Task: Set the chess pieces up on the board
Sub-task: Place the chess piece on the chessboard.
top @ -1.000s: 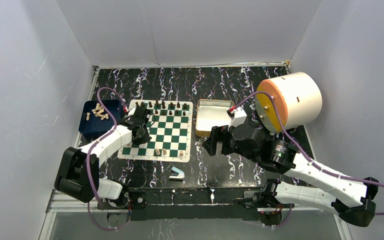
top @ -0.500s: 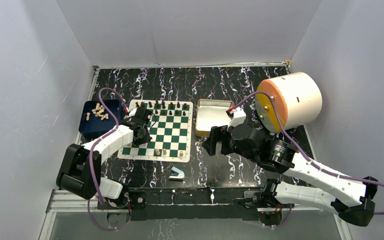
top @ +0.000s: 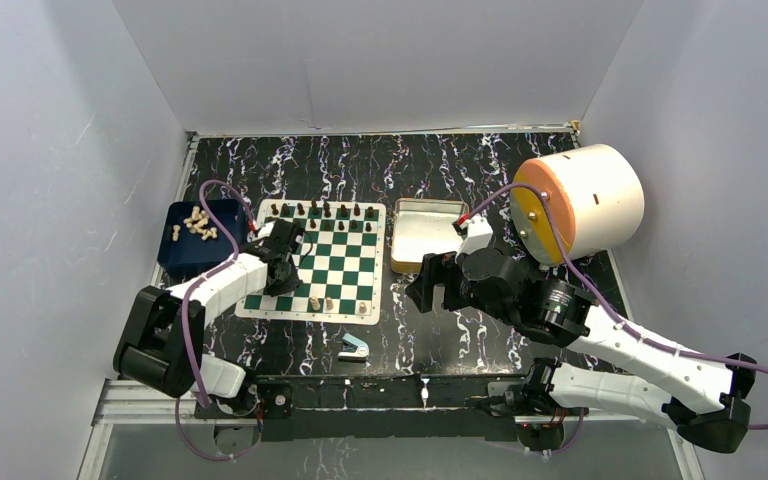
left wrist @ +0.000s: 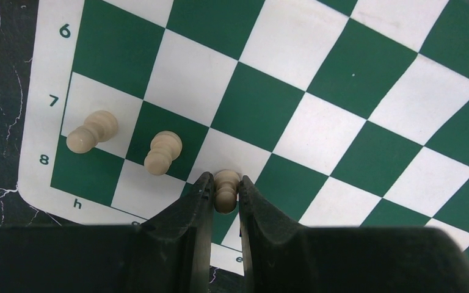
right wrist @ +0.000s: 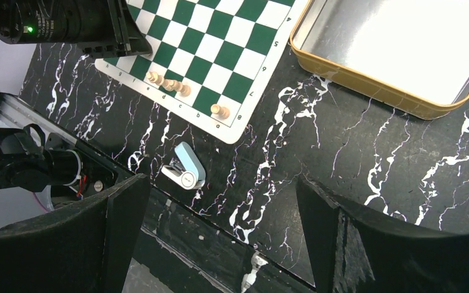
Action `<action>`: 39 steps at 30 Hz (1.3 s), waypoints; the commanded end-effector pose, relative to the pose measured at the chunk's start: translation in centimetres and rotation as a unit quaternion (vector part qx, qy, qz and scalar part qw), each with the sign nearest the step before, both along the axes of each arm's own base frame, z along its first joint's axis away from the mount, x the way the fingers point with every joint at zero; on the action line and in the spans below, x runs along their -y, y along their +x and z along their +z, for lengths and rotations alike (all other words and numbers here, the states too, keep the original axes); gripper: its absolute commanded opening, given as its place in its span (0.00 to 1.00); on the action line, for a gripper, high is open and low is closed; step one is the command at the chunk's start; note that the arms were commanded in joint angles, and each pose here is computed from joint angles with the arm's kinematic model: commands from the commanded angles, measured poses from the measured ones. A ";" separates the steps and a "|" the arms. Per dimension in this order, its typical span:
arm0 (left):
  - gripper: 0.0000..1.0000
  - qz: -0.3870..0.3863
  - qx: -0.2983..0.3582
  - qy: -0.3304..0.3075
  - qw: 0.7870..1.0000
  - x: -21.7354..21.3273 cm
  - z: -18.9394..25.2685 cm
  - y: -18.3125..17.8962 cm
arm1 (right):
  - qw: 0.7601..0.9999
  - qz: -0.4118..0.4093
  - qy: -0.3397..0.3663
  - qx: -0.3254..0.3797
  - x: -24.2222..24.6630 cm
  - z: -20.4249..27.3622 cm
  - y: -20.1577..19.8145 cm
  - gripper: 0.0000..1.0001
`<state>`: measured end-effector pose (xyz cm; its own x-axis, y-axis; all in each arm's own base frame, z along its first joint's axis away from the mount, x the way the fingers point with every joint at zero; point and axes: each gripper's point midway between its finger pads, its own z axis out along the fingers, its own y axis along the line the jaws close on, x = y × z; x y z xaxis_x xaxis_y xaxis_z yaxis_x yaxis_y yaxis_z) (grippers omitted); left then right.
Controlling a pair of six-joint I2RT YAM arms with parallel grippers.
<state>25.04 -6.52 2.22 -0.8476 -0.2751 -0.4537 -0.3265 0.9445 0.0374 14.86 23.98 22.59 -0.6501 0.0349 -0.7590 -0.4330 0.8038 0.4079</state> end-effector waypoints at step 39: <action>0.20 0.003 0.039 0.023 0.999 -0.6 2.1 1.5 | 0.999 -0.013 0.037 0.008 -0.1 2.0 0.3 0.99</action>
